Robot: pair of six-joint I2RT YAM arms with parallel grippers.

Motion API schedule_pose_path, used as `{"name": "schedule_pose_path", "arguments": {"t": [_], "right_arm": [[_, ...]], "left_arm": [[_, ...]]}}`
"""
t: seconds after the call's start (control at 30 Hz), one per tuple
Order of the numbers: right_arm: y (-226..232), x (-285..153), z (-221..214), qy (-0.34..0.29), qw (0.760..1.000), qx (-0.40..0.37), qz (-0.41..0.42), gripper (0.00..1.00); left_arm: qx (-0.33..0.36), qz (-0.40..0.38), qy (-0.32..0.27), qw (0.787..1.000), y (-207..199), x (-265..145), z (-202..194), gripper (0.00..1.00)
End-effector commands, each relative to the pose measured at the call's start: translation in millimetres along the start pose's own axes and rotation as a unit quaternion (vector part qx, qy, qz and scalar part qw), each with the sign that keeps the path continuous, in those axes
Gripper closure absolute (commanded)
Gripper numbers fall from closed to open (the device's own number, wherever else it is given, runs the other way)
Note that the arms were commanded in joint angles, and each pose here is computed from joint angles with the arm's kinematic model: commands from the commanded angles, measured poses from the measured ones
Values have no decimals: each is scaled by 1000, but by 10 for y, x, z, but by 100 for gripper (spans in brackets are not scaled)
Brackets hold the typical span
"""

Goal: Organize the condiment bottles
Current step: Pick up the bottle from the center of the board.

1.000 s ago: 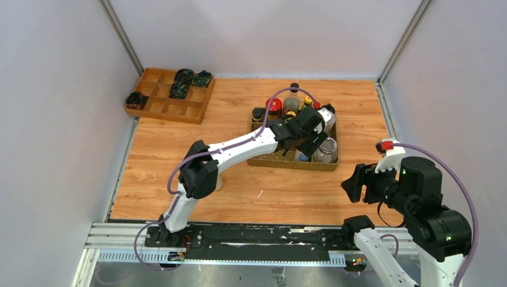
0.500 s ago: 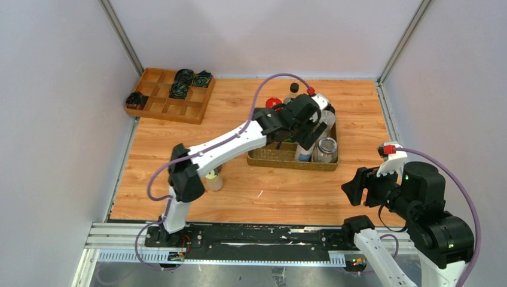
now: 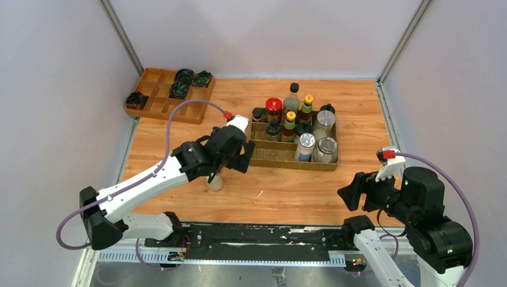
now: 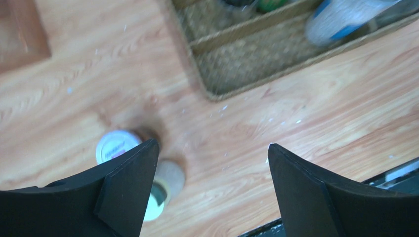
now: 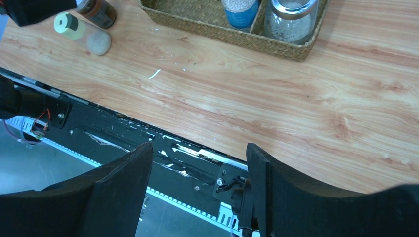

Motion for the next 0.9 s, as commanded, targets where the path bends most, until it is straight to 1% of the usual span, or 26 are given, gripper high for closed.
{"name": "schedule_pose_path", "arguments": {"t": [0.0, 0.07, 0.3, 0.43, 0.57, 0.7, 0.87], "right_arm": [[86, 17, 7, -4, 999, 11, 31, 25], [110, 18, 6, -8, 999, 14, 39, 25], [147, -37, -48, -9, 999, 19, 46, 25], [144, -57, -72, -7, 999, 19, 43, 24], [141, -58, -84, -6, 999, 17, 42, 24], [133, -12, -97, -3, 999, 19, 43, 24], [134, 51, -107, -3, 999, 21, 49, 24]], "left_arm": [[-61, 66, 9, 996, 345, 98, -292, 3], [-82, 83, 15, 993, 500, 189, -343, 0], [-146, 117, 26, 982, 959, 500, -353, 0], [-153, 118, 48, 980, 1034, 667, -365, 0], [-156, 126, 68, 977, 1061, 771, -459, 0], [-160, 133, 76, 975, 1090, 790, -576, 0], [-163, 174, 81, 968, 1208, 780, -716, 0]]}}
Point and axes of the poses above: each gripper's point midway between its finger pads, its own x axis out along the fingers, its own y axis along the line the jaws close on, z = x × y, the point moved 4 cm from there along -x, back along the fingers, and after that the axes turned 10 degrees about -x, right-handed, at the moved point
